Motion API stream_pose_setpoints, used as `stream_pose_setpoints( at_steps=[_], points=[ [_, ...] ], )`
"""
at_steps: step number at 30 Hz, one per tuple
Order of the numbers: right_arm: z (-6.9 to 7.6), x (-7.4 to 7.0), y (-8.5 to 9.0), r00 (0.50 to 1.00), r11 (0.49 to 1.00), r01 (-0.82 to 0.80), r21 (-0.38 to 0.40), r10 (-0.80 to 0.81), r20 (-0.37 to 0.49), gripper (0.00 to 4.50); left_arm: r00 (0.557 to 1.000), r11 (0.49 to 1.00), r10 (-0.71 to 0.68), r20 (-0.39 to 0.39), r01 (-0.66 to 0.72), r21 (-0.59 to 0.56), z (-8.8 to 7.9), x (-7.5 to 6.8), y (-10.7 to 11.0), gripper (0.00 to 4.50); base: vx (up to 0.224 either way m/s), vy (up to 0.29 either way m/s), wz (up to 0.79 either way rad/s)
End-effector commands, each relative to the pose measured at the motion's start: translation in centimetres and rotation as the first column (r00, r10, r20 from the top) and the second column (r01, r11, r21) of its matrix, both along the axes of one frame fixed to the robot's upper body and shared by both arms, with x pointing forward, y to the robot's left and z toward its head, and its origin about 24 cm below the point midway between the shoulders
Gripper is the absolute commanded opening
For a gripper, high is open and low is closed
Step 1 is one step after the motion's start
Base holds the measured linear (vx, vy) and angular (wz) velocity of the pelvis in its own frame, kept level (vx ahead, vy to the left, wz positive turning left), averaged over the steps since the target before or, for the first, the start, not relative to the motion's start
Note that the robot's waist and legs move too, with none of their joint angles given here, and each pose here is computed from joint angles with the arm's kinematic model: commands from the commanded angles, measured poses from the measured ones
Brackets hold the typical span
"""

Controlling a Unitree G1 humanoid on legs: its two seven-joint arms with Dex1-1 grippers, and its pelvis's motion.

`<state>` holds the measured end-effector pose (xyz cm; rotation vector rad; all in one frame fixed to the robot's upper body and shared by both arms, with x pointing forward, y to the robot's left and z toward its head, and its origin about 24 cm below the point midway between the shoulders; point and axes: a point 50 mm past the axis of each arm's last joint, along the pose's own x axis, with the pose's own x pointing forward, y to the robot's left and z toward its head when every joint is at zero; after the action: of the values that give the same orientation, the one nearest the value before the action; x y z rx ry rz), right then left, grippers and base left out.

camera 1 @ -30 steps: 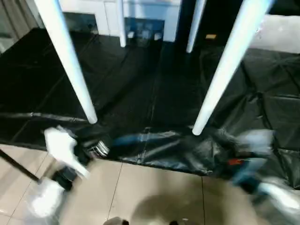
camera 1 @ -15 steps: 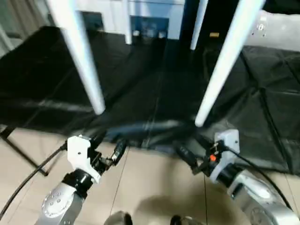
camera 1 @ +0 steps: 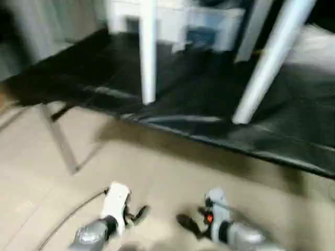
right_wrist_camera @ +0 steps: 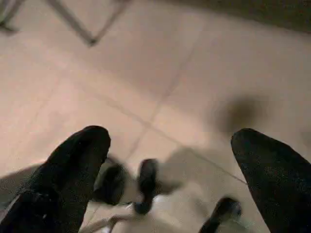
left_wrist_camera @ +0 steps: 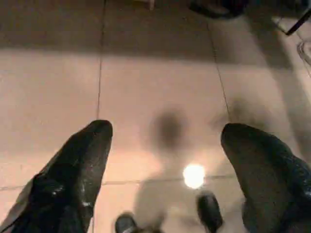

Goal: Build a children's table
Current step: Flip table

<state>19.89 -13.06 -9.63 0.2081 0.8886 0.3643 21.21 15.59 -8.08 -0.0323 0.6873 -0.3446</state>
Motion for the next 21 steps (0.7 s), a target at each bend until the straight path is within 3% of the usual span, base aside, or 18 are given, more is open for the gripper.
stream_pose_setpoints(
  at_steps=[1, 9, 16, 21],
  points=[
    [-1.0, -0.6, -1.5, 0.996, 0.995, 0.079, -0.054, -0.081, -0.039, 4.50, 0.997, 0.998, 0.058, -0.045, -0.057, 0.031, -1.1, -0.6, 0.2, 4.06, -0.111, 0.018, -0.18],
    [-3.1, -1.1, -2.3, 0.991, 0.985, 0.096, -0.146, -0.108, -0.076, 4.50, 0.977, 0.982, 0.173, -0.125, -0.161, 0.097, -3.2, -1.0, 1.5, 4.06, -0.024, -0.013, 0.01],
    [-4.2, -2.1, -2.2, 0.986, 0.983, 0.084, -0.163, -0.105, -0.126, 4.50, 0.967, 0.982, 0.183, -0.175, -0.172, 0.078, -4.0, -1.4, 1.6, 4.06, 0.037, 0.001, -0.03],
    [-4.6, -2.3, -2.2, 0.977, 0.978, 0.128, -0.162, -0.152, -0.147, 4.50, 0.965, 0.981, 0.186, -0.187, -0.172, 0.091, -4.3, -1.1, 1.6, 4.06, 0.093, 0.017, -0.60]
  ],
)
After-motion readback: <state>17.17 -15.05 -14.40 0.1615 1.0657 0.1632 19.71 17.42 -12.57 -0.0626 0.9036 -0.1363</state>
